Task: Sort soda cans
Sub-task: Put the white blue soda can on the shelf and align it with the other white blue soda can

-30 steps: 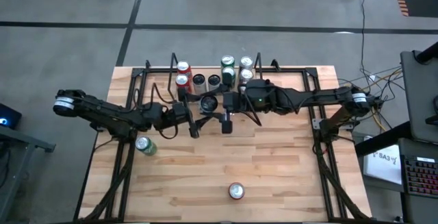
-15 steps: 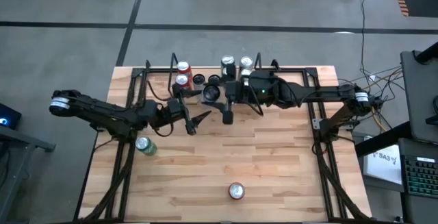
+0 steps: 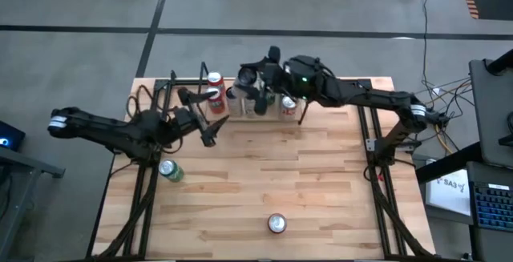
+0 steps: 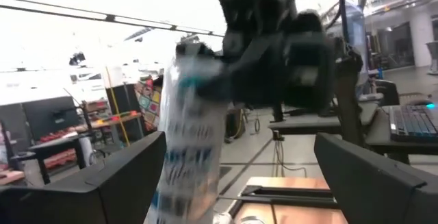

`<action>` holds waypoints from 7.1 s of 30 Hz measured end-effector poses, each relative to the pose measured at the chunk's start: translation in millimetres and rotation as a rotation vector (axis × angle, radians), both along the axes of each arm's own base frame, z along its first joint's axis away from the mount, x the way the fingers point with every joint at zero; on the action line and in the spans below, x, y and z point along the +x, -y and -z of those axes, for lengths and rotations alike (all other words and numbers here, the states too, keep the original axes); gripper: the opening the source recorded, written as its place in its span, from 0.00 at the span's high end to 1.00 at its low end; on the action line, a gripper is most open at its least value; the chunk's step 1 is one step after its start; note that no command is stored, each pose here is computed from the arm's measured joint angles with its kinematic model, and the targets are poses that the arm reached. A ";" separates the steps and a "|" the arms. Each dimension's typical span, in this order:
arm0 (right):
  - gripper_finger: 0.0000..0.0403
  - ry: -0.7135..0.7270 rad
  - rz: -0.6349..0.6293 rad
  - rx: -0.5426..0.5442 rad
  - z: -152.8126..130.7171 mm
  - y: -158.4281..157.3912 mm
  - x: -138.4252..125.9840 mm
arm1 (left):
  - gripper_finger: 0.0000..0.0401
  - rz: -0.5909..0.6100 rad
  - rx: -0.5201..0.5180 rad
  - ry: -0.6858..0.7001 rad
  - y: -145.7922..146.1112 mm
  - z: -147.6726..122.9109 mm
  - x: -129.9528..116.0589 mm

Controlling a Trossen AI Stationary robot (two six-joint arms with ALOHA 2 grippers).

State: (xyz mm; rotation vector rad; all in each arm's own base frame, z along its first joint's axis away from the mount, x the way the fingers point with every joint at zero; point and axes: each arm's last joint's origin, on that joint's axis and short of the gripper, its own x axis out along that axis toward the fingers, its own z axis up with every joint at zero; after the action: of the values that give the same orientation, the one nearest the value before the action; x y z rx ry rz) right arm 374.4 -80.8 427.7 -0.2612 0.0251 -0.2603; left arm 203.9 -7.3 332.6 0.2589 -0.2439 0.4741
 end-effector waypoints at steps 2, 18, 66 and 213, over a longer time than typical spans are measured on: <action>0.40 -0.026 0.021 -0.001 4.5 9.9 7.1 | 0.11 -0.018 0.006 0.010 -1.1 -4.1 -6.5; 0.40 -0.162 0.129 0.040 1.1 75.9 42.6 | 0.11 -0.180 0.050 0.009 -7.9 -19.4 -39.7; 0.40 -0.302 0.133 0.152 93.4 145.3 64.5 | 0.11 -0.282 0.048 -0.040 -10.2 -15.8 -41.8; 0.24 -0.210 -0.187 0.010 60.4 -52.4 -18.2 | 0.42 0.590 -0.012 0.167 -53.2 24.6 95.8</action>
State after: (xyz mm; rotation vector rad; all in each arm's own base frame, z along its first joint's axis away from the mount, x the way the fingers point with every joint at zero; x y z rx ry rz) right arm 356.3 -28.4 367.4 -0.2780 0.2090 -0.0458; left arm 299.7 45.9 308.0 0.1250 -0.4626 -0.0888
